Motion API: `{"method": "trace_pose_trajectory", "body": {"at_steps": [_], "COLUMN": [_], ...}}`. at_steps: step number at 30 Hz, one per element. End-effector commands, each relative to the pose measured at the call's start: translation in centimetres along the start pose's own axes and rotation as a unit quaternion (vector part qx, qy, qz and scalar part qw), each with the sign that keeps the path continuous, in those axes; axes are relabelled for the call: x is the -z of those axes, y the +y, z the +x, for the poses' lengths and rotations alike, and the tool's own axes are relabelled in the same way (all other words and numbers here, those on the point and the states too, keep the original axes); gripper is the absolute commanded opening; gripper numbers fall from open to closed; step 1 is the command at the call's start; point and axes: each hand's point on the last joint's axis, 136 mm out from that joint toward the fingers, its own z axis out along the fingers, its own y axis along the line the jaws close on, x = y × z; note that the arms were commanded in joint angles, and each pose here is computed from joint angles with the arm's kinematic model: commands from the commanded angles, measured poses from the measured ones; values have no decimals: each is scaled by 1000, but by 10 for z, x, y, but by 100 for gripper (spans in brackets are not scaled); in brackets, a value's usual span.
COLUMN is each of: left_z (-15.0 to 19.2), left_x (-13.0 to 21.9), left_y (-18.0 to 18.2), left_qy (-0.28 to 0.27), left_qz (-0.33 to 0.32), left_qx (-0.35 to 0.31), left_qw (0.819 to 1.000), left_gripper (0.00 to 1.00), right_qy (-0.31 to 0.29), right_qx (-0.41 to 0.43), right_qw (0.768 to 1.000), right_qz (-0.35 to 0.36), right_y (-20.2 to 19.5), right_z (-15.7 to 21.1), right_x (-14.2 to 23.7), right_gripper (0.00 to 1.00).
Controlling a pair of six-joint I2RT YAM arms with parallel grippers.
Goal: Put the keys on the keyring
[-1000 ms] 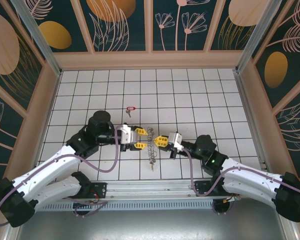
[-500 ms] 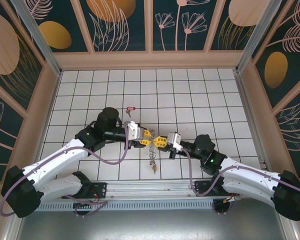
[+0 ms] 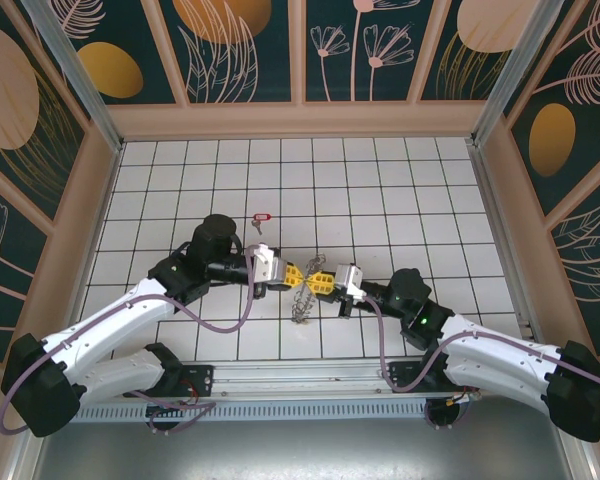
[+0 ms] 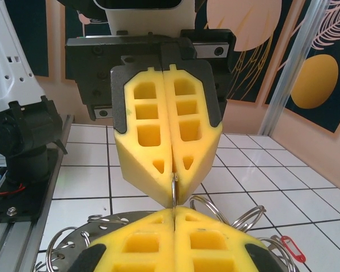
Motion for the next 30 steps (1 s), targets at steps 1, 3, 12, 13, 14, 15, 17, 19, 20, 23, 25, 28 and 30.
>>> {"method": "trace_pose_trajectory", "body": {"at_steps": [1,3,12,13,14,15,17,19,20,23,25,28,30], "left_z": [-29,-36,-49,-50,-50,-49,-48,-48,-49,-51,-52,-50,-49], "left_x": [8,11,15,16,16,16,14,13,13,11,9,6,4], "left_y": [-3,-4,-4,-4,-4,-4,-4,-4,-4,-4,-4,-4,-4], "left_qy": [-57,-84,-128,-132,-134,-134,-135,-136,-137,-143,-145,-146,-145], "left_qz": [-2,-15,-24,-27,-28,-27,-22,-18,-19,-14,-8,-2,2], "left_qx": [-55,-67,-61,-61,-61,-58,-52,-50,-50,-51,-48,-46,-44], "left_qw": [997,994,990,989,989,989,989,989,989,988,988,988,988], "left_gripper": [0,0,0,0,0,0,0,0,0,0,0,0,0], "right_qy": [-36,-33,-24,-23,-23,-22,-22,-24,-24,-26,-26,-28,-31], "right_qx": [7,6,6,7,7,7,8,8,9,10,9,11,12], "right_qw": [999,999,999,999,999,999,999,999,999,999,999,999,999], "right_qz": [-28,-37,-38,-37,-36,-35,-31,-31,-31,-34,-36,-38,-39], "right_y": [5,7,5,5,4,4,3,2,2,3,3,3,3], "right_z": [-25,-24,-19,-19,-19,-19,-19,-20,-20,-22,-22,-23,-24], "right_x": [-4,-5,-11,-11,-12,-12,-12,-12,-12,-13,-14,-16,-16], "right_gripper": [0,5,14,14,14,14,12,10,9,8,8,3,0]}}
